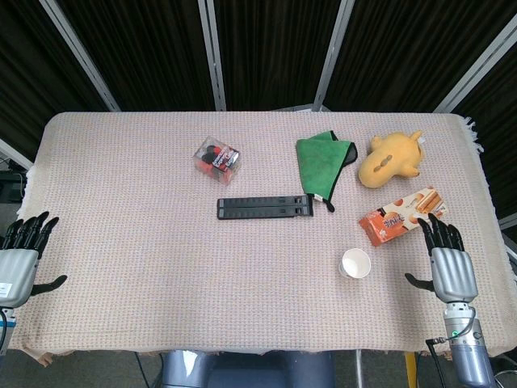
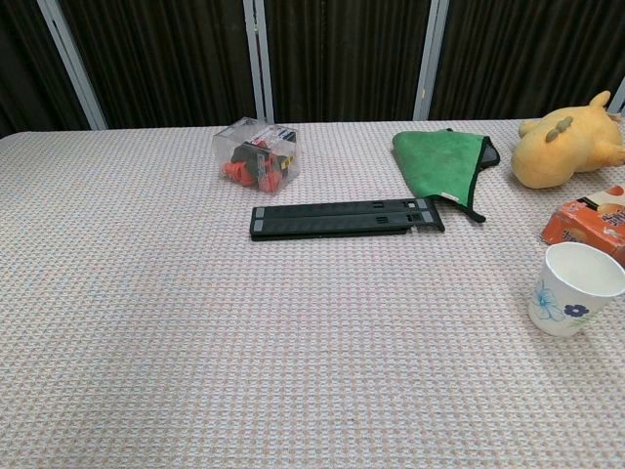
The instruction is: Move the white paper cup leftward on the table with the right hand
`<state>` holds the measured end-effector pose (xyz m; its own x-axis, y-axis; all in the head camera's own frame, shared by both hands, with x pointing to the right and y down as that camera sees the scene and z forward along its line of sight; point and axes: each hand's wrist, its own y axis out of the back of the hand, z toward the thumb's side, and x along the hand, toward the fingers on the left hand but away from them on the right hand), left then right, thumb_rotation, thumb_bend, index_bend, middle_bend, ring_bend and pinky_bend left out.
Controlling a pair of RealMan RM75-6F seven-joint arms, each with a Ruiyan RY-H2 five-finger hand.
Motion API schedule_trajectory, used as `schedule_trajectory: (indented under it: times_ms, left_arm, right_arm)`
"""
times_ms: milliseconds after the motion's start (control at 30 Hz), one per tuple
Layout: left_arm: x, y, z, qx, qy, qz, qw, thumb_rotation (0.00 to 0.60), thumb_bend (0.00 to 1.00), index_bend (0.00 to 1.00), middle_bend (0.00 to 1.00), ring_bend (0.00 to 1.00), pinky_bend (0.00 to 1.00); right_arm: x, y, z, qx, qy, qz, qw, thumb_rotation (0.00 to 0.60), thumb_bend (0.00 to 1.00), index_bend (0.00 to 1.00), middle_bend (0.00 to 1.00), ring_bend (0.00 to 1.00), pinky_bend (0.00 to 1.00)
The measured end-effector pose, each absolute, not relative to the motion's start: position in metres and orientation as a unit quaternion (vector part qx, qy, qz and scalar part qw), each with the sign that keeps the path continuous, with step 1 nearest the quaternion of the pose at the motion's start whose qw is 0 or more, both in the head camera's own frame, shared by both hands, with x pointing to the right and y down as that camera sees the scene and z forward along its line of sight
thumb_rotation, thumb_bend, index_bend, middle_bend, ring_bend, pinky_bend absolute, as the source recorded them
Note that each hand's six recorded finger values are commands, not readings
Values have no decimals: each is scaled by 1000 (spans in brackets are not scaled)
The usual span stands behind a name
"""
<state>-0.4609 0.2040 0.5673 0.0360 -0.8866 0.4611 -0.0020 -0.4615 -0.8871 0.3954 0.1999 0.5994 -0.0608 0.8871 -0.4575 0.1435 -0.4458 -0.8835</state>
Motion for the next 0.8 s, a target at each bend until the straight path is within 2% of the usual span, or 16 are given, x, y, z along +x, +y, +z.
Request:
schedule_trajectory:
  times_ms: [667, 800]
  left_arm:
    - [-461, 204, 568, -615, 361, -594, 373, 600, 0, 0, 0, 0, 0]
    - [-461, 204, 568, -615, 360, -594, 373, 600, 0, 0, 0, 0, 0]
  right_arm:
    - [394, 201, 598, -614, -422, 590, 312, 600, 96, 3, 0, 0, 0]
    - [393, 201, 598, -619, -418, 589, 309, 600, 97, 29, 0, 0, 0]
